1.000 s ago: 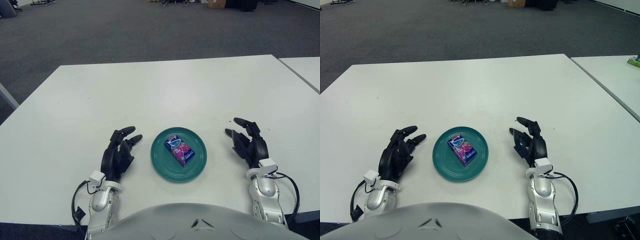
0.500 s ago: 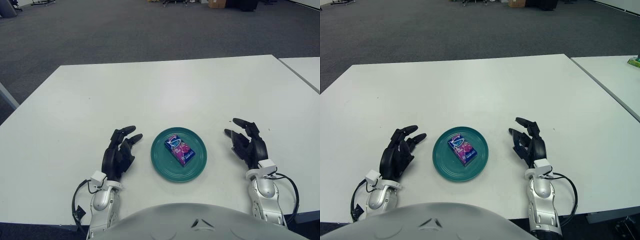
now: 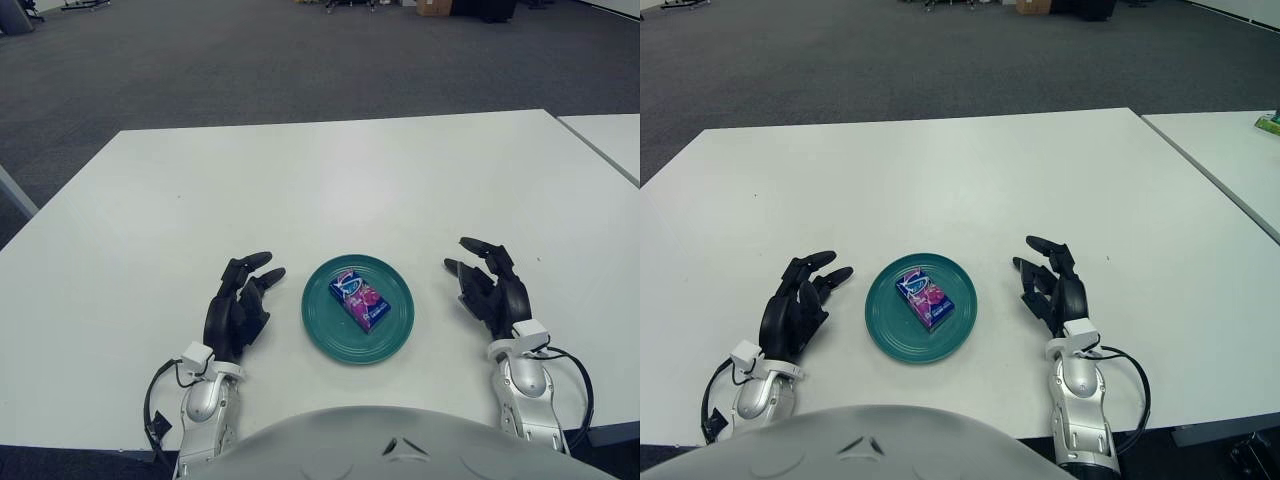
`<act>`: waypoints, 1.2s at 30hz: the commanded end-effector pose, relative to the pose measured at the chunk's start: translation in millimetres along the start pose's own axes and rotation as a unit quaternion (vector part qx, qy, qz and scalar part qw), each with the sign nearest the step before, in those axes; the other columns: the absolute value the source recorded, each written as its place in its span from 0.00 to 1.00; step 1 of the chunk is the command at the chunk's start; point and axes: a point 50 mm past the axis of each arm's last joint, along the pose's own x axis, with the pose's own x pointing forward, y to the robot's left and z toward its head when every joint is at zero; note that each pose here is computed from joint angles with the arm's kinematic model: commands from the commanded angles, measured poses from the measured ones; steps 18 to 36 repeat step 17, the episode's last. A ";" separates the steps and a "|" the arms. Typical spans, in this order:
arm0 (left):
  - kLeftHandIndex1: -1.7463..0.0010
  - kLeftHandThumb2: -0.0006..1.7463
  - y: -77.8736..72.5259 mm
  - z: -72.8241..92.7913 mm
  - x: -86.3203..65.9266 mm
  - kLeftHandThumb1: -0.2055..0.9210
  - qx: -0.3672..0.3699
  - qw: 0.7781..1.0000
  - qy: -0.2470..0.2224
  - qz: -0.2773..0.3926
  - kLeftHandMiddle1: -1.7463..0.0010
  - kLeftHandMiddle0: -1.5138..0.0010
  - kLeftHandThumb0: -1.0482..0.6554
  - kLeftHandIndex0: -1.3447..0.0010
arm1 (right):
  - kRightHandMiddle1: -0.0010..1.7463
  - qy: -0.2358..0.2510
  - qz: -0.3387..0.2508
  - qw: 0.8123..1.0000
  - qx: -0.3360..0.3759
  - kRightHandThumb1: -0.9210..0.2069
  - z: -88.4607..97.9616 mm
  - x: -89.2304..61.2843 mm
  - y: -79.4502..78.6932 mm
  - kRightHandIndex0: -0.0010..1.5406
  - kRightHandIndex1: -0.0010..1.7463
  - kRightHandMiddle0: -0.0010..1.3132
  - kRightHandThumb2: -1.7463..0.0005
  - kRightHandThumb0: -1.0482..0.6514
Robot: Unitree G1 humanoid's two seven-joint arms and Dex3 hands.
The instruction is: Put the gum into the plate.
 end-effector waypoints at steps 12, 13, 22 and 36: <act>0.34 0.48 4.8 -15.2 -12.0 1.00 -0.013 0.998 0.062 0.012 0.53 0.67 0.12 0.75 | 0.55 0.087 -0.004 0.996 0.004 0.00 -26.9 -20.5 -0.7 0.41 0.22 0.14 0.67 0.31; 0.34 0.48 5.1 -15.8 -12.3 1.00 -0.013 0.998 0.063 0.012 0.53 0.67 0.12 0.75 | 0.55 0.087 -0.004 0.996 0.003 0.00 -27.4 -20.8 -0.4 0.41 0.22 0.14 0.67 0.31; 0.34 0.48 6.7 -17.1 -13.1 1.00 -0.015 0.997 0.069 0.011 0.53 0.67 0.13 0.75 | 0.55 0.087 -0.004 0.996 0.002 0.00 -28.3 -21.3 0.6 0.41 0.23 0.14 0.67 0.30; 0.34 0.48 6.7 -17.1 -13.1 1.00 -0.015 0.997 0.069 0.011 0.53 0.67 0.13 0.75 | 0.55 0.087 -0.004 0.996 0.002 0.00 -28.3 -21.3 0.6 0.41 0.23 0.14 0.67 0.30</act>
